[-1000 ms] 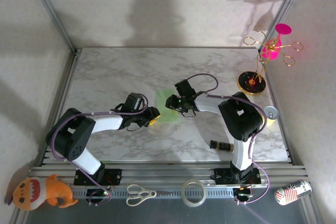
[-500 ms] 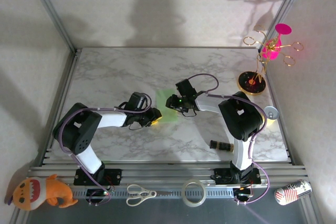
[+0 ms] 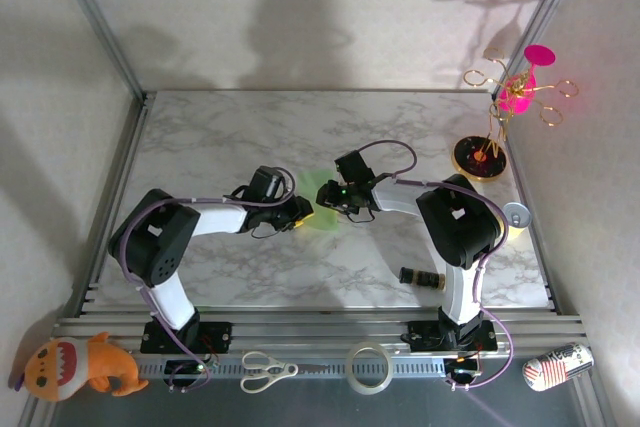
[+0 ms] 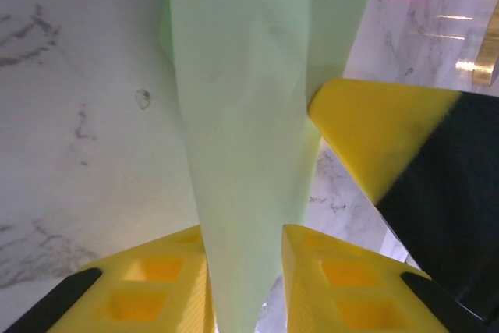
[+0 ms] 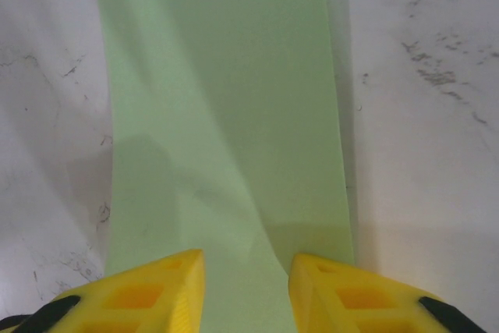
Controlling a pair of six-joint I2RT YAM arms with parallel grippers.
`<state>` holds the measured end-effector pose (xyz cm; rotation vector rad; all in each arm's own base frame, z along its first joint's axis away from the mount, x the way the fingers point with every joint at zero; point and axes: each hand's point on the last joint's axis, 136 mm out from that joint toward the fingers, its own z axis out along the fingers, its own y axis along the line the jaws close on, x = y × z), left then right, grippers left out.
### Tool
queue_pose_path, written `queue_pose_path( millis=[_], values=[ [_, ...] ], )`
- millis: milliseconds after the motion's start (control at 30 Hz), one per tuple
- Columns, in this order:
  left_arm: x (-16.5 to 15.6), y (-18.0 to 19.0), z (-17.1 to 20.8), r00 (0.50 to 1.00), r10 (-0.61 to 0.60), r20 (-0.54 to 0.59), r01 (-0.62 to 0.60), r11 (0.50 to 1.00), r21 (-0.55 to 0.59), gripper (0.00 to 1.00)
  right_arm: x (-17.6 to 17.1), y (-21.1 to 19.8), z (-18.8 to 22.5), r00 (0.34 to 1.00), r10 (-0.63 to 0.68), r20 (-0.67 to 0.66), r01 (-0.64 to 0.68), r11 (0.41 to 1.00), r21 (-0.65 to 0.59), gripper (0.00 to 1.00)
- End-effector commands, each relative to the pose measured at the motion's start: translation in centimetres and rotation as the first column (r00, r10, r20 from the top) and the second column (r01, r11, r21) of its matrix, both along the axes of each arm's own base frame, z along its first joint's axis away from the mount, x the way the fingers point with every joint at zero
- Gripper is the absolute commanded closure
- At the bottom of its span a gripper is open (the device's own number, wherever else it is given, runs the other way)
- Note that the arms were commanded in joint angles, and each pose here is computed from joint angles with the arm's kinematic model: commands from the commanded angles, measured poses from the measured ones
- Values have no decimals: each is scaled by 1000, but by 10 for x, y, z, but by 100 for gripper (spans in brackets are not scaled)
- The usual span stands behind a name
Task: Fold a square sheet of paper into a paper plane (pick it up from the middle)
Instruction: Third fold the triangle at the center of the table.
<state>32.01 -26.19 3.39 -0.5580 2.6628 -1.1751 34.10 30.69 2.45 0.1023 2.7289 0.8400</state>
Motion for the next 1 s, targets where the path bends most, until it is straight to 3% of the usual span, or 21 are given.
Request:
queue_pose_path(
  millis=[0,333,500,633,800,967],
  values=[
    [14,5,1,999,32,19,-32,999,2,74,-20,-20,-37,994,2,-106,-12,995,-97,63],
    [25,10,-1,999,51,1,-51,998,-38,80,-15,-13,-23,998,44,-44,-46,998,-48,62],
    [27,8,0,998,60,-6,-60,997,-56,91,2,-5,8,993,79,87,-79,997,-14,58],
    [28,8,4,997,74,-10,-74,995,-67,100,15,-2,43,969,100,228,-101,995,-8,47],
    [30,8,11,995,104,-14,-104,989,-104,100,19,-11,77,895,159,417,-143,987,-69,34],
    [31,6,16,993,114,-16,-116,984,-134,100,1,-7,87,731,372,572,-274,928,-253,34]
  ],
)
